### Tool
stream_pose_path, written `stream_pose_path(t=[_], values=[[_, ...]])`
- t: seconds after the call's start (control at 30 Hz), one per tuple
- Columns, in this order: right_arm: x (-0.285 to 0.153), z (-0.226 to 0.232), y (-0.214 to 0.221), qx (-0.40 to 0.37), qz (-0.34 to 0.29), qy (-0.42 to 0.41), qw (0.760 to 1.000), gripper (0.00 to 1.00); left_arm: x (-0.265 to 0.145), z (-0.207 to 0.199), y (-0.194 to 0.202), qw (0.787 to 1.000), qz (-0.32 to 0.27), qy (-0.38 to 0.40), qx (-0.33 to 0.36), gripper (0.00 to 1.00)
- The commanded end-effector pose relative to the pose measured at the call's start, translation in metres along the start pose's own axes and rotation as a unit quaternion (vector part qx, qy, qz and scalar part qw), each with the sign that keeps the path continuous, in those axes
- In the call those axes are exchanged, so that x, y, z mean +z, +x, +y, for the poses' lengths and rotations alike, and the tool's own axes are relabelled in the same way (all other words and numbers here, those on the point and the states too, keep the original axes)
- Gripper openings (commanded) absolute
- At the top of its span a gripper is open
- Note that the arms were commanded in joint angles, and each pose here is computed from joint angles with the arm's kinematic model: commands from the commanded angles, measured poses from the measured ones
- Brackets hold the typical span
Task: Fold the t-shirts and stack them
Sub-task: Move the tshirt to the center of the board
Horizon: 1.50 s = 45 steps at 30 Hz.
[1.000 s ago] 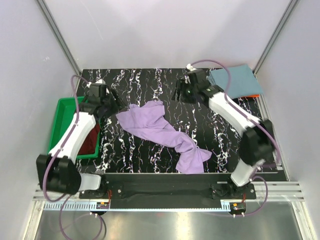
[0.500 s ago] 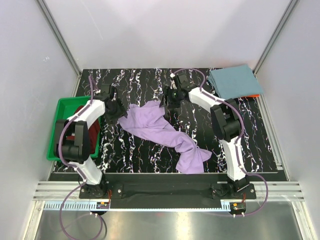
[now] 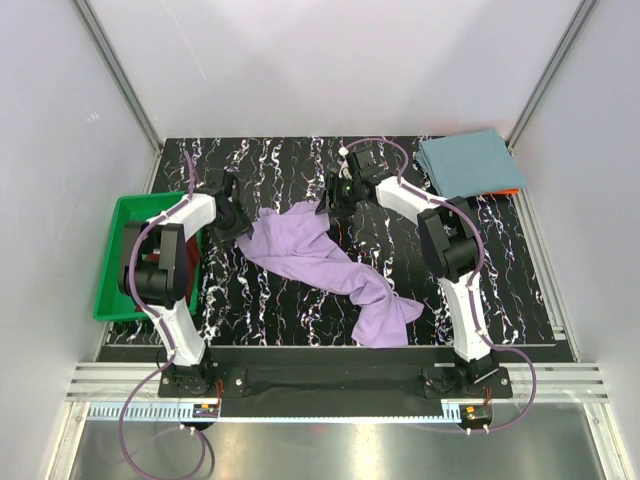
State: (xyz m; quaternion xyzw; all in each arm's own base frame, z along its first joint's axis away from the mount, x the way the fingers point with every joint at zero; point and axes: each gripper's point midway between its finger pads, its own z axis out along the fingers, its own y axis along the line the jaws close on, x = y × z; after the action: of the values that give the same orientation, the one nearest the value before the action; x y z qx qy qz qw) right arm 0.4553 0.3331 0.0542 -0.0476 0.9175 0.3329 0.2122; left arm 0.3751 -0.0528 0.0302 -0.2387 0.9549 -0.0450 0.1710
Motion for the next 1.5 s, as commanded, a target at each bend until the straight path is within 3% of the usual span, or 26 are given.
stream_pose_path(t=[0.0,0.17,0.37,0.43,0.5,0.53,0.6,0.67,0.73,0.8,0.9,1.0,1.23,1.37,1.47], values=[[0.005,0.009,-0.012,0.0,-0.015,-0.014,1.0,0.53,0.001,-0.005,-0.021,0.999,-0.031,-0.001,-0.009,0.6],[0.007,0.002,-0.012,0.004,-0.016,-0.002,1.0,0.5,0.001,-0.013,-0.025,0.999,-0.034,0.018,-0.008,0.33],[0.01,-0.004,-0.014,0.012,-0.021,0.01,1.0,0.52,0.001,-0.014,-0.025,0.999,-0.034,0.022,-0.005,0.11],[0.011,-0.005,-0.014,0.015,-0.023,0.01,1.0,0.48,0.003,-0.015,-0.023,0.999,-0.031,0.026,-0.003,0.05],[0.01,-0.005,-0.016,0.011,-0.028,0.012,0.999,0.35,0.002,-0.017,-0.022,0.999,-0.03,0.032,-0.002,0.0],[0.009,-0.006,-0.017,0.009,-0.03,0.014,0.999,0.29,0.003,-0.018,-0.024,0.999,-0.034,0.034,-0.003,0.0],[0.002,-0.009,-0.025,0.003,-0.043,0.022,0.999,0.01,-0.001,-0.026,-0.024,0.998,-0.033,0.054,-0.004,0.0],[-0.013,-0.021,-0.037,-0.001,-0.067,0.06,0.996,0.0,-0.011,-0.035,-0.032,0.997,-0.037,0.07,-0.003,0.0],[-0.055,-0.033,-0.058,-0.011,-0.116,0.131,0.985,0.0,-0.028,-0.042,-0.042,0.996,-0.046,0.079,-0.001,0.0],[-0.116,-0.046,-0.075,-0.014,-0.172,0.213,0.962,0.0,-0.064,-0.053,-0.069,0.991,-0.094,0.098,0.002,0.0],[-0.185,-0.036,-0.084,-0.039,-0.228,0.236,0.944,0.0,-0.11,-0.05,-0.098,0.982,-0.165,0.09,0.007,0.0],[-0.219,-0.025,-0.08,-0.06,-0.251,0.234,0.938,0.0,-0.136,-0.044,-0.117,0.975,-0.209,0.076,0.006,0.0],[-0.26,-0.027,-0.068,-0.064,-0.288,0.259,0.92,0.0,-0.148,-0.055,-0.126,0.969,-0.222,0.102,0.027,0.0],[-0.25,-0.01,-0.061,-0.083,-0.262,0.209,0.938,0.0,-0.153,-0.079,-0.113,0.961,-0.206,0.178,0.04,0.0],[-0.234,0.005,-0.05,-0.091,-0.232,0.157,0.956,0.0,-0.157,-0.096,-0.097,0.952,-0.19,0.234,0.049,0.13]])
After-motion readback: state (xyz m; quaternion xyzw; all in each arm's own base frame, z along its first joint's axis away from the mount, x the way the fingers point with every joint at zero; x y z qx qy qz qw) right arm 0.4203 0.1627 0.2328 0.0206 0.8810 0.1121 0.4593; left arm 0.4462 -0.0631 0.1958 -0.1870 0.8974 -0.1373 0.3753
